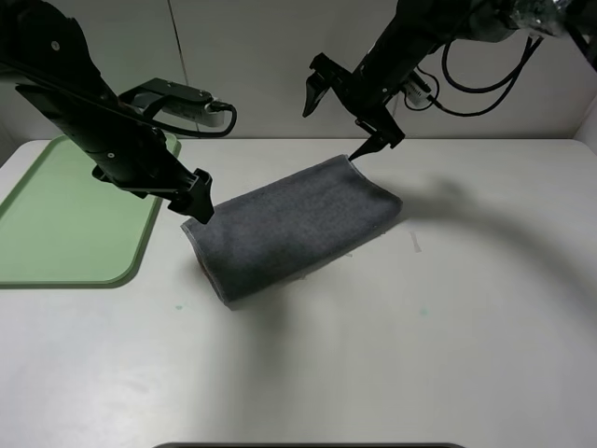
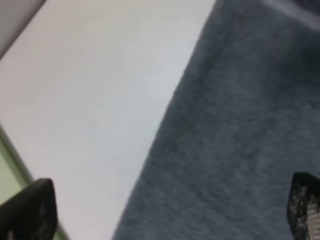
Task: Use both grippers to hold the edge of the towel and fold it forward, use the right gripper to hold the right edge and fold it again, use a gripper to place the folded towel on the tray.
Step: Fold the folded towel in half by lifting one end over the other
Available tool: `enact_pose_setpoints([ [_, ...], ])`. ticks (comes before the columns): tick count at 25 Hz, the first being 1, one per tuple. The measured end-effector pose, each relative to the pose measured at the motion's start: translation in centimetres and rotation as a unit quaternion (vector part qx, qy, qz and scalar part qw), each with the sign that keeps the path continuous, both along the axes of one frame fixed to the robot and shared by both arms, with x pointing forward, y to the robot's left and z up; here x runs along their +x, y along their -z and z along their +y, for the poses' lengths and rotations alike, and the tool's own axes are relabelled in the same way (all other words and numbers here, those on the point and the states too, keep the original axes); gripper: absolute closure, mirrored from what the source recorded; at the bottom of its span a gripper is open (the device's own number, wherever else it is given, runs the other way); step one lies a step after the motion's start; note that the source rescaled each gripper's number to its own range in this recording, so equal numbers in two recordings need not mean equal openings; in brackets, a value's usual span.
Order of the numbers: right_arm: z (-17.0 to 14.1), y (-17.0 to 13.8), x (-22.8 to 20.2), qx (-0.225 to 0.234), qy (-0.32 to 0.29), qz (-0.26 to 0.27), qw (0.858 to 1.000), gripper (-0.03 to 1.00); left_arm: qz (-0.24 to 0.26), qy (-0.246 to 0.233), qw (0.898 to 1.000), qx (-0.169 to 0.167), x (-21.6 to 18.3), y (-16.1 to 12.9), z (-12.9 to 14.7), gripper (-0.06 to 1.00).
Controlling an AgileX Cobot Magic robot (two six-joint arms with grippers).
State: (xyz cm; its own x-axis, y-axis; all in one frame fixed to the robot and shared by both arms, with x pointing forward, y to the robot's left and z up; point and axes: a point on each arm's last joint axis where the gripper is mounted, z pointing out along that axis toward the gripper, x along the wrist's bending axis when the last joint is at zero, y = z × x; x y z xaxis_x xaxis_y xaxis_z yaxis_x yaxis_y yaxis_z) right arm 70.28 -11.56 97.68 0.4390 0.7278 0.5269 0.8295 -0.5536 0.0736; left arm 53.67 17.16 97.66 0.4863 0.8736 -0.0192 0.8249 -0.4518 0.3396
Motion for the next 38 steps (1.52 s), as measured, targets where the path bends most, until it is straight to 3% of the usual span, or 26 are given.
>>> enact_pose_setpoints([
  [7,-1.7,-3.4,-1.4,-0.098,-0.058,-0.028,0.993,-0.03,-0.002,0.002,1.0,-0.002,-0.7,-1.4,0.3,-0.06],
  [12,-2.8,-4.7,-2.3,-0.168,-0.112,-0.028,0.979,-0.03,-0.02,-0.005,1.0,-0.014,-2.0,-4.1,0.8,-0.06],
  [19,-3.7,-6.2,-3.4,-0.228,-0.185,-0.029,0.956,-0.03,-0.052,-0.013,0.998,-0.034,-4.5,-8.1,1.8,-0.06],
  [27,-4.2,-6.6,-3.8,-0.259,-0.235,-0.028,0.936,-0.03,-0.078,-0.024,0.995,-0.053,-9.0,-11.5,3.6,-0.06],
  [33,-4.2,-6.6,-3.8,-0.265,-0.257,-0.034,0.929,-0.03,-0.097,-0.074,0.991,-0.047,-14.9,-9.9,6.8,-0.06],
  [38,-4.0,-6.6,-3.9,-0.261,-0.275,-0.038,0.925,-0.03,-0.144,-0.082,0.984,-0.067,-20.0,-10.1,9.0,-0.06],
])
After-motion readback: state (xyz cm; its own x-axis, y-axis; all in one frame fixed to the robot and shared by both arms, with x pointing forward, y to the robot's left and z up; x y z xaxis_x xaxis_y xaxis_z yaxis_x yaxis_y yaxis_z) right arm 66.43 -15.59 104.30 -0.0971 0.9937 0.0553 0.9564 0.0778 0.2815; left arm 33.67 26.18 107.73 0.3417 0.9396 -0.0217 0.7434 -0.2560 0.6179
